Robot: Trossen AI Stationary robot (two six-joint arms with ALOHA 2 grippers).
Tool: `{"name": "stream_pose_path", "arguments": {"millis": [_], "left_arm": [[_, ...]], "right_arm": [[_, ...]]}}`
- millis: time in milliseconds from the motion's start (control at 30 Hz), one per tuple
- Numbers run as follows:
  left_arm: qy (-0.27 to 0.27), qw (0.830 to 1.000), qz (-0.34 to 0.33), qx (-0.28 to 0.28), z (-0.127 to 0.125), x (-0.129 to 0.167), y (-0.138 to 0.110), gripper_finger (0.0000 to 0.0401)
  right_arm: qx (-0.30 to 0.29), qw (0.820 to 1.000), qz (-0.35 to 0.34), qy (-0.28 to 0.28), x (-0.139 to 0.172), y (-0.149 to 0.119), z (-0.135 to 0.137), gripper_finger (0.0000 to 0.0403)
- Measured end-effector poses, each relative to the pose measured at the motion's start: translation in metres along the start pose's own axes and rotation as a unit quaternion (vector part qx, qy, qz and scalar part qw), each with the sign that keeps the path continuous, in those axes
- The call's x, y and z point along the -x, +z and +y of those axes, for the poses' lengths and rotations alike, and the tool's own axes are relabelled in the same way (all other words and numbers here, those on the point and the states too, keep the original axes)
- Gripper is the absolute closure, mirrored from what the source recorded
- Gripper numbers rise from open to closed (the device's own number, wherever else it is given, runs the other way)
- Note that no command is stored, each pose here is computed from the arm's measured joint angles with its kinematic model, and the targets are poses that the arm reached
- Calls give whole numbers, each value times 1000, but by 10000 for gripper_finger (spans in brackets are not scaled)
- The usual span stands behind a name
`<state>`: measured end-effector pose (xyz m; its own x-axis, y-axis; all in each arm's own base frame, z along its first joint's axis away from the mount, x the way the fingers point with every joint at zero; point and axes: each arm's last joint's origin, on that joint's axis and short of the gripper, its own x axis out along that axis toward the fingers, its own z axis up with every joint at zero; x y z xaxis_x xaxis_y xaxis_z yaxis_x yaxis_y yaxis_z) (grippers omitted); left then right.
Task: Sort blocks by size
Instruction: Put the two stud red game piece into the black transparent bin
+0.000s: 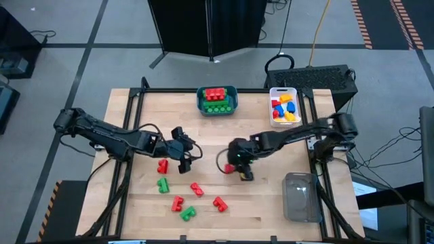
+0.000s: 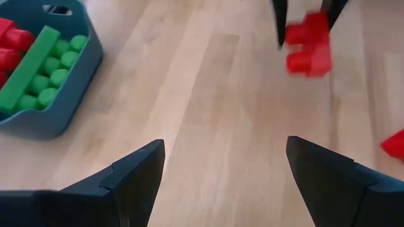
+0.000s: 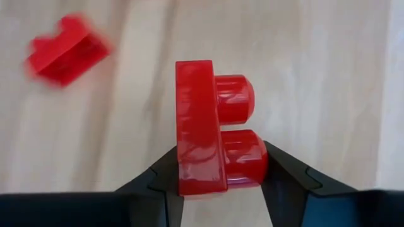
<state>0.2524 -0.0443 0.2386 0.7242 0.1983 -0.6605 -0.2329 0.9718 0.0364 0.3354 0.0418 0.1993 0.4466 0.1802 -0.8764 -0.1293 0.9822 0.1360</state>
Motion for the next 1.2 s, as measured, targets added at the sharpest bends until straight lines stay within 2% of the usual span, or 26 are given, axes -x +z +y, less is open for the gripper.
{"name": "stream_pose_path", "arguments": {"millis": [200,433,800,1200], "left_arm": [[-8,1000,-11,-2,-8,-6,1,82],[-6,1000,-3,-6,-14,-24,-3,82],[-14,1000,-14,-5,-23,-47,-4,82],[-46,998,-34,-13,-45,-49,-8,82]], "right_arm": [[-8,999,37,18,44,-17,35,250],[-71,994,82,23,85,-43,65,252],[-176,960,215,-25,104,-85,103,251],[-251,932,252,-71,114,-117,146,248]]}}
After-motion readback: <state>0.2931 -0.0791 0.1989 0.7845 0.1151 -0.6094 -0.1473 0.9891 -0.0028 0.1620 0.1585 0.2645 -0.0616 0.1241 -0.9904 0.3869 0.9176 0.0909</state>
